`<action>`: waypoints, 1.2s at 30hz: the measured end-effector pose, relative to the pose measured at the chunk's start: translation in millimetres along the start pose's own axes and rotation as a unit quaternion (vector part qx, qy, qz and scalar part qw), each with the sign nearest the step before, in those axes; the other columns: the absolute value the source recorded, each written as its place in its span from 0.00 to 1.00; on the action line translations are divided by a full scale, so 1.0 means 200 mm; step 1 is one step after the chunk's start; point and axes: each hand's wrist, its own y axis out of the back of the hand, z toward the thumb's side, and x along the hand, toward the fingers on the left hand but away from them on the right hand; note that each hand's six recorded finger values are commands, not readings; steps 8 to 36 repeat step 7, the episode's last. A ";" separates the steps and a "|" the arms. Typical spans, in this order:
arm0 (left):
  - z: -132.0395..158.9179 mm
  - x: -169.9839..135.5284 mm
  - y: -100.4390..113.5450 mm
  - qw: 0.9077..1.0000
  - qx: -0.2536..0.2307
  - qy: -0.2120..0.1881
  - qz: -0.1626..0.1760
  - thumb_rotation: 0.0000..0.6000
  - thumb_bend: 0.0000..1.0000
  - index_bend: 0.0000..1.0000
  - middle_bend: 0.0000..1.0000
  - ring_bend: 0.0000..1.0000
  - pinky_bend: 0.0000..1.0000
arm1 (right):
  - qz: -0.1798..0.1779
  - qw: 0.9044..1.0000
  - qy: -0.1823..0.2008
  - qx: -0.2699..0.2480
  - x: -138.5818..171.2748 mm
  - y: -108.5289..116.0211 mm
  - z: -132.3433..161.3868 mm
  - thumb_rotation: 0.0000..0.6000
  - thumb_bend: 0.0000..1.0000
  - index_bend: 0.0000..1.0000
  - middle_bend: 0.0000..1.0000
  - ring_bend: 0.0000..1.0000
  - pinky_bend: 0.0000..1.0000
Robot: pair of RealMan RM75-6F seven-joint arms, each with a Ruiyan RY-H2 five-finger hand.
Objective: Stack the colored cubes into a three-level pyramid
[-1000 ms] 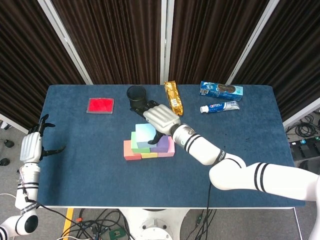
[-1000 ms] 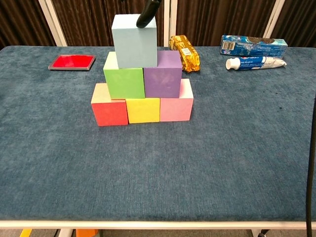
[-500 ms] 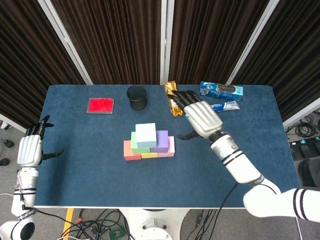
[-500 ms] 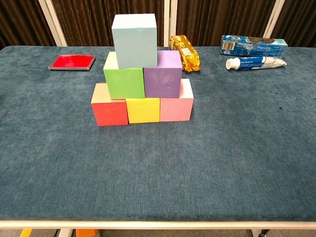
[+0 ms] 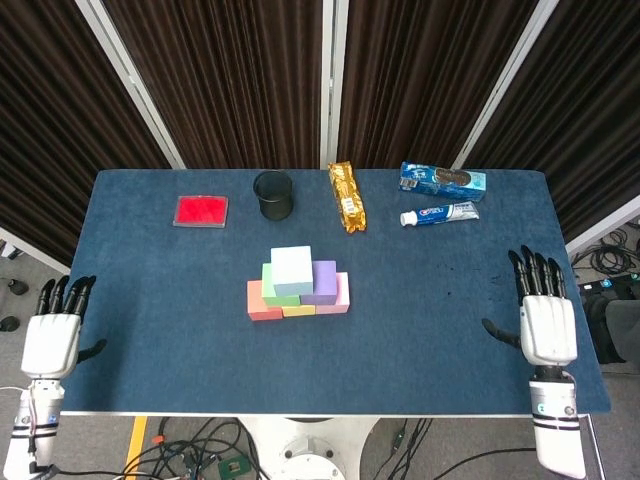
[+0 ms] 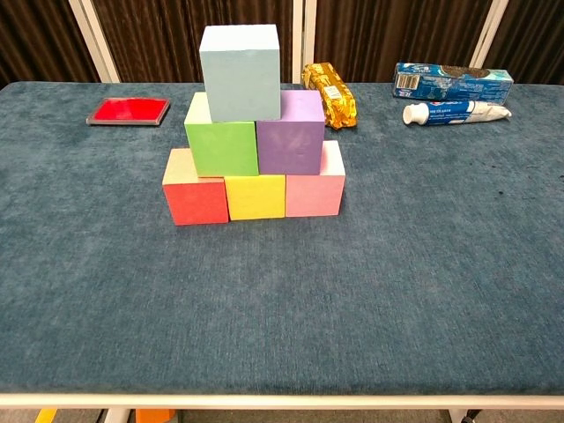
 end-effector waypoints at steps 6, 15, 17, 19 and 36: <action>0.00 -0.15 -0.09 1.000 -0.002 0.022 -0.005 1.00 0.03 0.08 0.09 0.00 0.06 | -0.006 1.000 -0.024 -0.010 0.22 -0.19 -0.11 1.00 0.00 0.00 0.00 0.00 0.00; 0.00 -0.16 -0.10 1.000 -0.001 0.023 -0.005 1.00 0.03 0.08 0.09 0.00 0.06 | -0.009 1.000 -0.024 -0.009 0.24 -0.20 -0.12 1.00 0.00 0.00 0.00 0.00 0.00; 0.00 -0.16 -0.10 1.000 -0.001 0.023 -0.005 1.00 0.03 0.08 0.09 0.00 0.06 | -0.009 1.000 -0.024 -0.009 0.24 -0.20 -0.12 1.00 0.00 0.00 0.00 0.00 0.00; 0.00 -0.16 -0.10 1.000 -0.001 0.023 -0.005 1.00 0.03 0.08 0.09 0.00 0.06 | -0.009 1.000 -0.024 -0.009 0.24 -0.20 -0.12 1.00 0.00 0.00 0.00 0.00 0.00; 0.00 -0.16 -0.10 1.000 -0.001 0.023 -0.005 1.00 0.03 0.08 0.09 0.00 0.06 | -0.009 1.000 -0.024 -0.009 0.24 -0.20 -0.12 1.00 0.00 0.00 0.00 0.00 0.00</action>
